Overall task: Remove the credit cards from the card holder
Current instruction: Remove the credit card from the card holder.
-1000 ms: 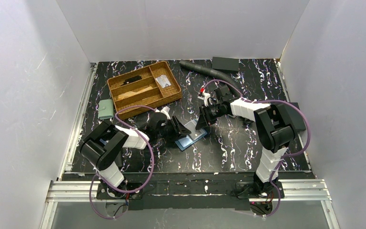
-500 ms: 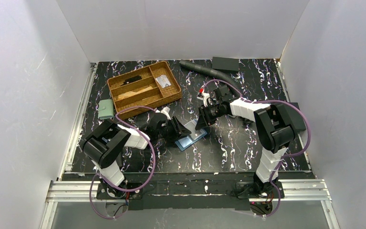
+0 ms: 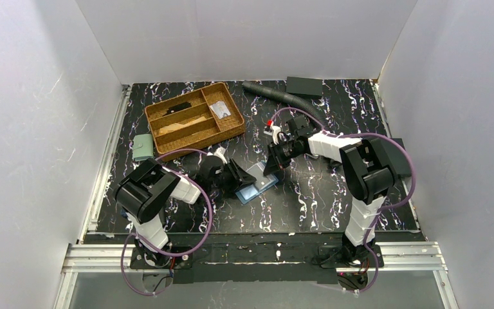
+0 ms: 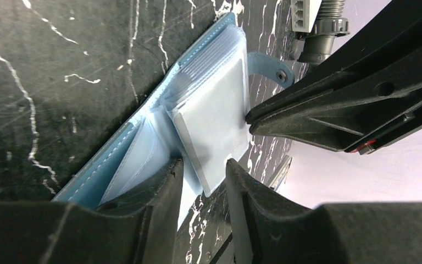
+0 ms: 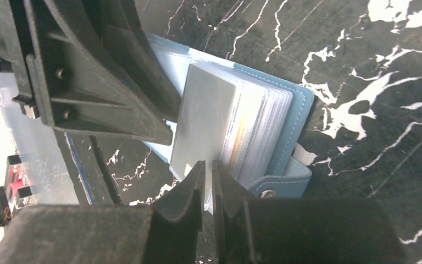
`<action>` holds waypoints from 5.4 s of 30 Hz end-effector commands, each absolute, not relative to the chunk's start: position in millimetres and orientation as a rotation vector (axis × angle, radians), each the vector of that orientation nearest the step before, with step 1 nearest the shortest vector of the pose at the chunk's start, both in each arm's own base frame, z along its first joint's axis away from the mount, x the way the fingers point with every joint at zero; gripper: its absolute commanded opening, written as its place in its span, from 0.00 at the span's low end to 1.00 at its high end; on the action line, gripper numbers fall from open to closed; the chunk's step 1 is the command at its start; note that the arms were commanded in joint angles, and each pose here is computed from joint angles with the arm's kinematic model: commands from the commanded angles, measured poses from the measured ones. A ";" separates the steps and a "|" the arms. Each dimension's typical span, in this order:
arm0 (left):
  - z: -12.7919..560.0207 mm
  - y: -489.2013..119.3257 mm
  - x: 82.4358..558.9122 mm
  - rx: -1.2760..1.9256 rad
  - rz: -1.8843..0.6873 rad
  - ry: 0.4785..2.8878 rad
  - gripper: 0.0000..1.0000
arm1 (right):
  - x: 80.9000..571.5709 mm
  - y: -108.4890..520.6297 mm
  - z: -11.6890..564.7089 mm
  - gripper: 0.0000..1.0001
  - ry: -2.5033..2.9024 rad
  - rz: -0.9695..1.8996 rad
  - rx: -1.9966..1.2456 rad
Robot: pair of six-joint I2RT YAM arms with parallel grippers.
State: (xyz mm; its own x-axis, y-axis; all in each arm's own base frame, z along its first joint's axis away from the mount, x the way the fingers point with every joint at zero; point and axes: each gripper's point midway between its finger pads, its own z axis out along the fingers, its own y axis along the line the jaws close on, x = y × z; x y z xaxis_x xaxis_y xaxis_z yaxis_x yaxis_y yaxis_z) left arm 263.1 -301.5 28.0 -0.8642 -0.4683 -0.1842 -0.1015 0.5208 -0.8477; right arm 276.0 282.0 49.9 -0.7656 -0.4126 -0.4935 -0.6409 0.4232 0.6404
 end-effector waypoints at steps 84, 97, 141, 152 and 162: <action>2.0 -292.9 252.6 -0.473 -1.325 2.440 0.66 | 240.7 304.2 69.4 0.60 2.403 1.853 -0.620; 5.2 -294.9 255.2 -0.485 -1.342 2.423 0.98 | 222.6 320.6 83.2 0.59 2.336 1.932 -0.720; 8.4 -251.3 245.5 -0.569 -1.266 2.367 0.23 | 250.5 293.5 36.2 0.39 2.500 1.474 -0.794; 72.7 -270.9 246.6 -0.176 -1.441 2.172 0.00 | 238.1 294.3 88.2 0.43 2.217 1.657 -1.059; 120.6 -295.7 247.1 -0.004 -1.677 1.947 0.00 | 237.8 292.6 115.6 0.46 2.120 1.738 -1.012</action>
